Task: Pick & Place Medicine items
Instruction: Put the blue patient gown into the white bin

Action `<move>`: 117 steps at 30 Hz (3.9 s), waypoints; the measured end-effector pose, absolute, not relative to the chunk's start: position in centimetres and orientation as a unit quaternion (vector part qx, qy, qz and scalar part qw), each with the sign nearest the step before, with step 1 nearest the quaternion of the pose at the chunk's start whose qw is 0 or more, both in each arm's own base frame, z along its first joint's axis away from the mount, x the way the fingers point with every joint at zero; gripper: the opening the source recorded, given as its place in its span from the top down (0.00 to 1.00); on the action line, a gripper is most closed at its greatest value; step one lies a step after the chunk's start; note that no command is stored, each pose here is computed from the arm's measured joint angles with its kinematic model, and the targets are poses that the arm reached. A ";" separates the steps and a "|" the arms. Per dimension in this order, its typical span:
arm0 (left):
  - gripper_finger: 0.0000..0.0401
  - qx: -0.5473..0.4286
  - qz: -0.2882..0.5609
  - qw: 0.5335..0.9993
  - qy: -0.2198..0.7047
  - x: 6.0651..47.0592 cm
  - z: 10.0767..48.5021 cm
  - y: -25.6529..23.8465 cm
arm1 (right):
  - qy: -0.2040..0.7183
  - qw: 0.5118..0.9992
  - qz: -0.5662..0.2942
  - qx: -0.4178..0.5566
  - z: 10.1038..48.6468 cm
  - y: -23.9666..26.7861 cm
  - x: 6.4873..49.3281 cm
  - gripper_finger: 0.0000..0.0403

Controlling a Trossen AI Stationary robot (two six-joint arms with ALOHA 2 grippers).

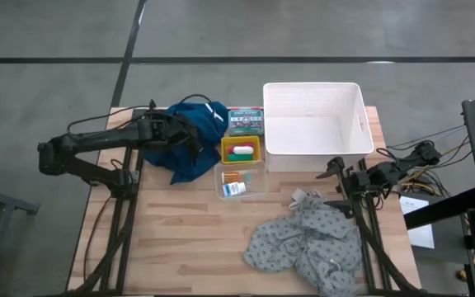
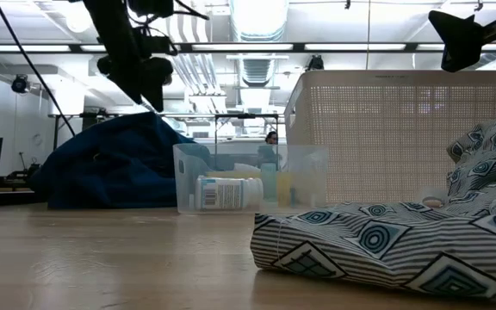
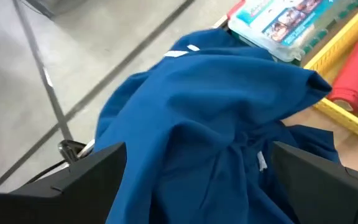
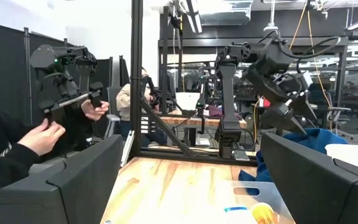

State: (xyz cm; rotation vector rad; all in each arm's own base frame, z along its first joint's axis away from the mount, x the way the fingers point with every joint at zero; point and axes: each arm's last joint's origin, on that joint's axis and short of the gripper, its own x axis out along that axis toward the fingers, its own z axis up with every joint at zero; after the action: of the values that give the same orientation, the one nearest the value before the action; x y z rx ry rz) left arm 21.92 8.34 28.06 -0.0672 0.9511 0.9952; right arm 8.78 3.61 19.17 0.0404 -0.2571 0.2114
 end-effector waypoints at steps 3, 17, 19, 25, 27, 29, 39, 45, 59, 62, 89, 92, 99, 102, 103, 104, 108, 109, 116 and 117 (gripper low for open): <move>0.00 -0.040 0.442 0.775 0.450 21.7 28.0 9.2 | -0.128 0.986 0.105 0.020 19.2 3.6 8.8 0.06; 0.00 -0.076 0.406 0.783 0.465 20.2 28.0 13.3 | -0.128 0.986 0.105 0.020 19.2 3.6 8.8 0.06; 0.00 -0.082 0.411 0.780 0.464 19.8 28.0 13.8 | -0.128 0.986 0.105 0.020 19.2 3.6 8.8 0.06; 0.00 -0.111 0.389 0.787 0.466 19.0 27.8 15.2 | -0.128 0.986 0.105 0.020 19.2 3.6 8.8 0.06; 0.00 -0.123 0.373 0.791 0.469 19.0 27.3 15.5 | -0.128 0.986 0.105 0.020 19.2 3.6 8.8 0.06; 0.00 -0.128 0.370 0.790 0.472 19.0 26.6 15.7 | -0.128 0.986 0.105 0.020 19.2 3.6 8.8 0.06; 0.00 -0.148 0.352 0.782 0.492 18.7 21.4 15.5 | -0.128 0.986 0.105 0.020 19.2 3.6 8.8 0.06; 0.00 -0.182 0.330 0.792 0.480 18.3 19.1 15.0 | -0.128 0.986 0.105 0.020 19.2 3.6 8.8 0.06; 0.00 -0.235 0.361 0.787 0.443 17.2 15.4 14.0 | -0.128 0.986 0.105 0.020 19.2 3.6 8.8 0.06; 0.00 -0.243 0.365 0.785 0.438 17.1 15.1 14.0 | -0.128 0.986 0.105 0.020 19.2 3.6 8.8 0.06; 0.01 -0.260 0.412 0.789 0.375 16.1 12.7 13.3 | -0.128 0.986 0.105 0.020 19.2 3.6 8.8 0.06; 0.01 -0.261 0.413 0.788 0.374 16.1 12.7 13.4 | -0.128 0.986 0.105 0.020 19.2 3.6 8.8 0.06; 0.01 -0.263 0.414 0.788 0.372 16.1 12.7 13.4 | -0.128 0.986 0.105 0.020 19.2 3.6 8.8 0.06; 0.01 -0.263 0.414 0.789 0.371 16.1 12.7 13.4 | -0.128 0.986 0.105 0.020 19.2 3.6 8.8 0.06; 0.01 -0.263 0.414 0.789 0.371 16.1 12.7 13.4 | -0.128 0.986 0.105 0.020 19.2 3.6 8.8 0.06; 0.01 -0.263 0.414 0.789 0.371 16.1 12.7 13.4 | -0.128 0.986 0.105 0.020 19.2 3.6 8.8 0.06; 0.01 -0.262 0.414 0.789 0.370 16.2 12.7 13.4 | -0.128 0.986 0.105 0.020 19.2 3.6 8.8 0.06; 0.01 -0.262 0.414 0.789 0.370 16.2 12.7 13.4 | -0.128 0.986 0.105 0.020 19.2 3.6 8.8 0.06; 0.01 -0.271 0.418 0.787 0.363 16.2 12.8 13.4 | -0.128 0.986 0.105 0.020 19.2 3.6 8.8 0.06; 0.01 -0.271 0.419 0.787 0.363 16.2 12.8 13.4 | -0.128 0.986 0.105 0.020 19.2 3.6 8.8 0.06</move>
State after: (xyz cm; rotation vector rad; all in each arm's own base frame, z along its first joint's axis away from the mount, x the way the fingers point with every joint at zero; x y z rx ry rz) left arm 16.18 13.41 12.77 -0.5842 0.7824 0.9024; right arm 8.78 3.61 19.17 0.0404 -0.2571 0.2115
